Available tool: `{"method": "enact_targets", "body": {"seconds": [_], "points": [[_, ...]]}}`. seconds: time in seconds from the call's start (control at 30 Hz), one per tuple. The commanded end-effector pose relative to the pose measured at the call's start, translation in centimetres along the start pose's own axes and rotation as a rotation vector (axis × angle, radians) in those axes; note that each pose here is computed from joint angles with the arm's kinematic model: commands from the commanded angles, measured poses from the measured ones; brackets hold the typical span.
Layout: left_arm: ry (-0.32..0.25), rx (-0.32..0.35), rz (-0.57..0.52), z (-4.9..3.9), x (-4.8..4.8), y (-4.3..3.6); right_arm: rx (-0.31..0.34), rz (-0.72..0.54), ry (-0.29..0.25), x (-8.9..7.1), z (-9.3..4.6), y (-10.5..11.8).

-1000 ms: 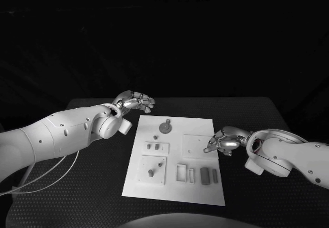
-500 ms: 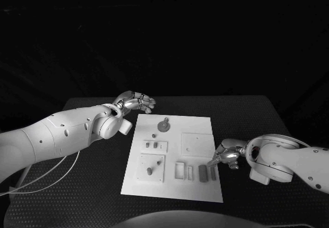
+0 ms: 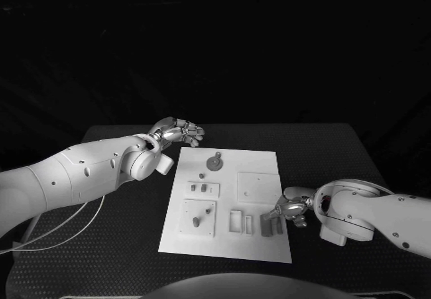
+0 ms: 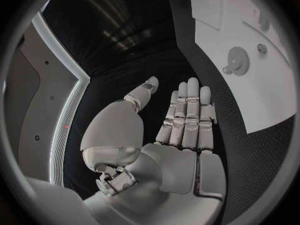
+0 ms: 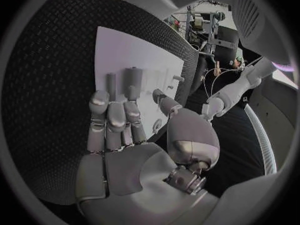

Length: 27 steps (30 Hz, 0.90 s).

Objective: Assemble the parts on the task board

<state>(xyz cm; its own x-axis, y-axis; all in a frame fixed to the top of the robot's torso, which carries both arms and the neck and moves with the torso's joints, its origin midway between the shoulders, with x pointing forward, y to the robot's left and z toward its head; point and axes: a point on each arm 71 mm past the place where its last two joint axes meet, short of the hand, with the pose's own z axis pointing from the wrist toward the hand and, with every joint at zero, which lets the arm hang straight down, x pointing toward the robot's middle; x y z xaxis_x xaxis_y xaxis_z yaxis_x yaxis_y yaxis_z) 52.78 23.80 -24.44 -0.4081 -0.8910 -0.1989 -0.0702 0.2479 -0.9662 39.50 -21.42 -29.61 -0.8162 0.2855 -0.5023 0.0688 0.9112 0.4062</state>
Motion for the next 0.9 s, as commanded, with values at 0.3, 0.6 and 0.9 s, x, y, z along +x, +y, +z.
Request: {"method": "enact_targets", "body": {"seconds": [0.3, 0.6, 0.9], "points": [[0.020, 0.007, -0.014, 0.05, 0.47, -0.22, 0.046, -0.005, 0.079, 1.2, 0.9, -0.3], [0.021, 0.007, -0.014, 0.01, 0.48, -0.22, 0.047, -0.024, 0.071, 2.4, 1.8, 0.4], [0.026, 0.008, -0.015, 0.05, 0.65, -0.28, 0.056, -0.046, -0.001, 2.5, 2.5, 1.0]]}}
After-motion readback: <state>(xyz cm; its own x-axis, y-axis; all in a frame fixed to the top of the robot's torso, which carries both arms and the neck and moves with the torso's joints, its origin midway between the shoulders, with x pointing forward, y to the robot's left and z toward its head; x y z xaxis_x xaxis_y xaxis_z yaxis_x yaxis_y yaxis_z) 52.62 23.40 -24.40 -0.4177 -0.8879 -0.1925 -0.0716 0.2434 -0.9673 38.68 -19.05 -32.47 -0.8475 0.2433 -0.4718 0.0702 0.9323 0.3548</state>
